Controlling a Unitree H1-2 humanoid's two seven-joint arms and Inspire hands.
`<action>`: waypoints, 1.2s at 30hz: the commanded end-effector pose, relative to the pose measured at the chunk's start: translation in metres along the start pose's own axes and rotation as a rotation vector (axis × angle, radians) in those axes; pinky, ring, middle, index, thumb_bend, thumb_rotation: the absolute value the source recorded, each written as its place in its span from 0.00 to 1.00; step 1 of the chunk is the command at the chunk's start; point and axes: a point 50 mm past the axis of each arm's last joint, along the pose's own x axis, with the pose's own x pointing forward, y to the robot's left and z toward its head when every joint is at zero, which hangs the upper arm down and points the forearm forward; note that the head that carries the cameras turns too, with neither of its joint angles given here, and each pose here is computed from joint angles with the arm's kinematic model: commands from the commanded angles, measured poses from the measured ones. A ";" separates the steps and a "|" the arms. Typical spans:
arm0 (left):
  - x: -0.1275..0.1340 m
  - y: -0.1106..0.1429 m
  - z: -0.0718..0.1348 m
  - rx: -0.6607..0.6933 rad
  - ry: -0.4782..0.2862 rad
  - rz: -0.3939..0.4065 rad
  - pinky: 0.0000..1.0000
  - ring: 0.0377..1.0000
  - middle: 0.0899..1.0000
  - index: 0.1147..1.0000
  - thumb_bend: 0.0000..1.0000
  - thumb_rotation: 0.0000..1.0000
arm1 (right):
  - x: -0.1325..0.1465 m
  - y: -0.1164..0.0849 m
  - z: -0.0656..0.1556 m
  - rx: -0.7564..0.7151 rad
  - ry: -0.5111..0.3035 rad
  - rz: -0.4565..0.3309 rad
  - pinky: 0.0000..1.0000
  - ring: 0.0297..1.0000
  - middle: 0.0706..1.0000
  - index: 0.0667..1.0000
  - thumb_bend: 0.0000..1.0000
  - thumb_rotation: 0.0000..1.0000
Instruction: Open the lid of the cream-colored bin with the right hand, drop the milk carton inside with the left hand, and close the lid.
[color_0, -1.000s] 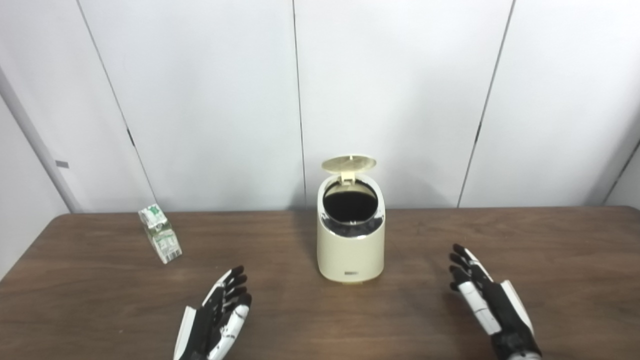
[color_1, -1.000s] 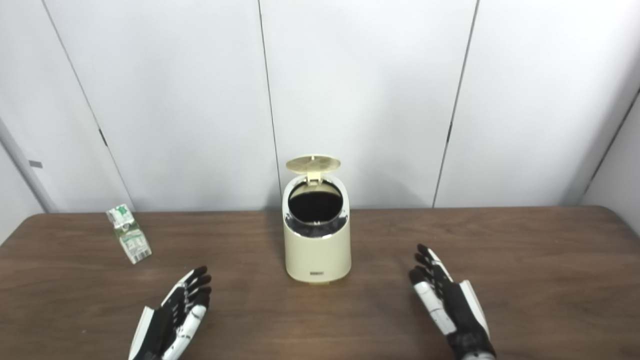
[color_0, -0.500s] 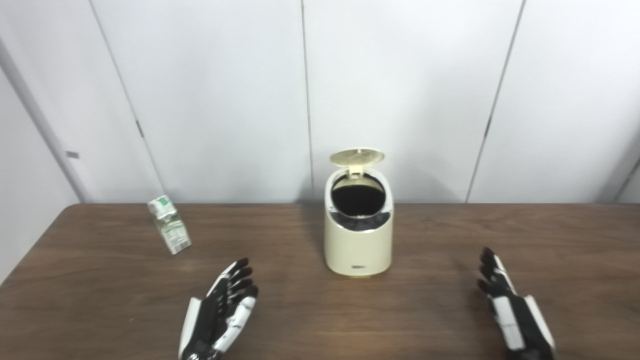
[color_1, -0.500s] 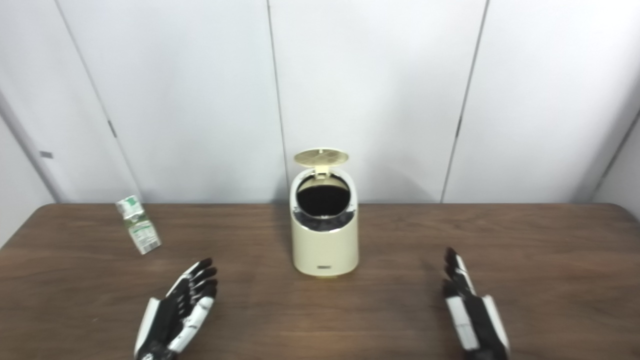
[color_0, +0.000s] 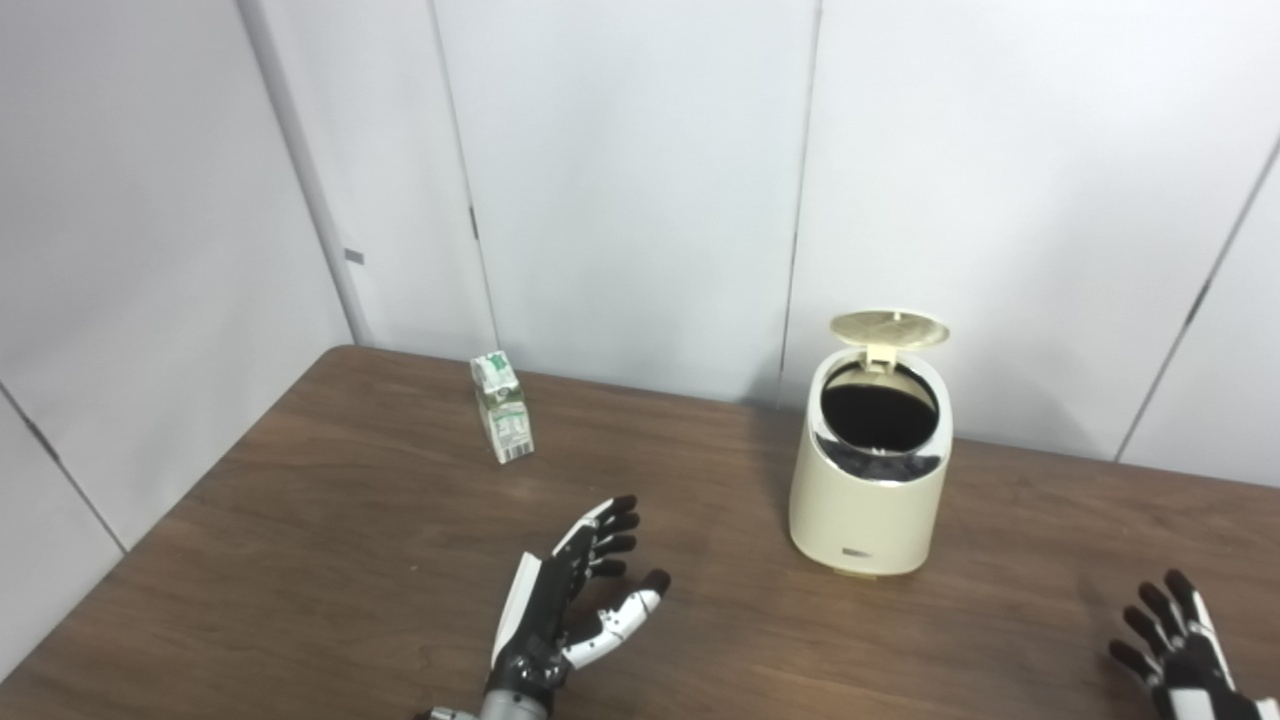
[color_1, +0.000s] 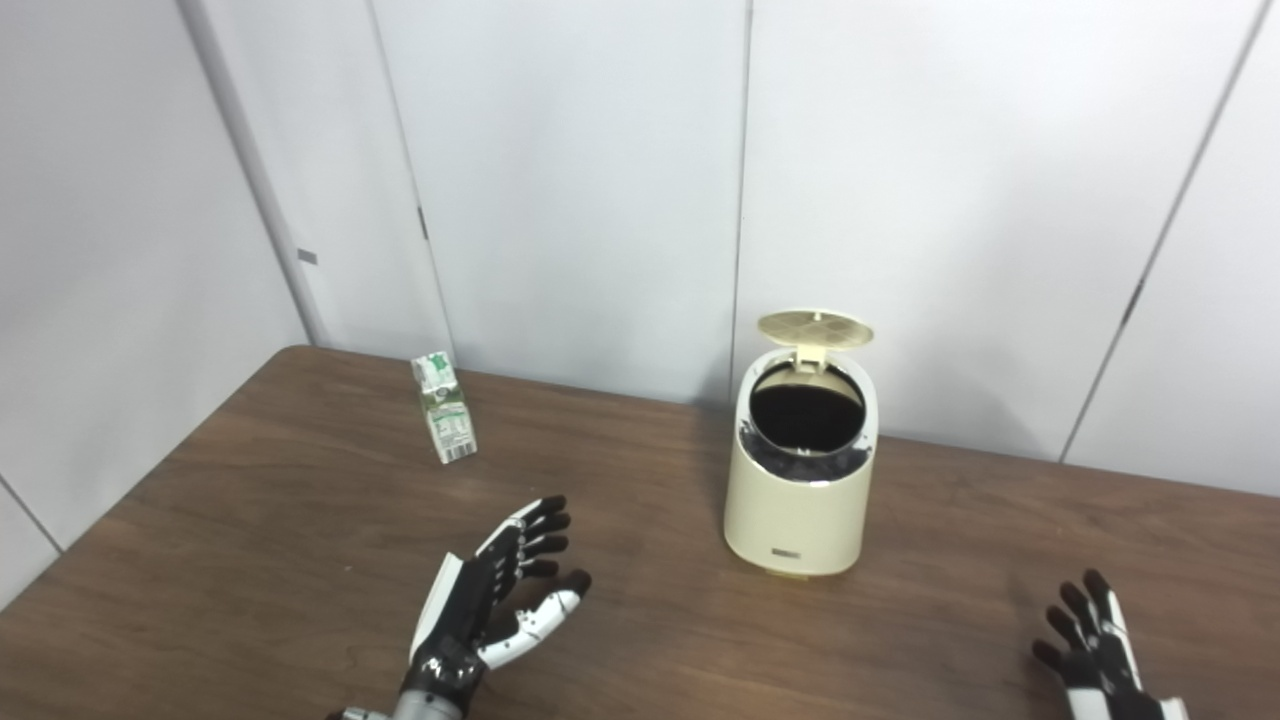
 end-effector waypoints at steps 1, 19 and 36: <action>-0.001 0.011 -0.002 0.046 0.007 0.045 0.73 0.77 0.81 0.86 0.64 0.29 | 0.006 -0.009 0.017 0.015 -0.076 0.010 0.78 0.89 0.92 1.00 0.70 0.92; 0.031 0.081 0.008 0.119 -0.044 0.272 0.65 0.72 0.75 0.82 0.74 0.16 | 0.008 -0.025 0.008 -0.020 -0.076 0.038 0.73 0.85 0.89 0.98 0.74 0.93; 0.091 0.140 0.021 0.423 0.009 0.351 0.62 0.73 0.79 0.84 0.85 0.21 | 0.007 -0.025 0.007 -0.035 -0.063 0.038 0.67 0.83 0.87 0.97 0.83 0.94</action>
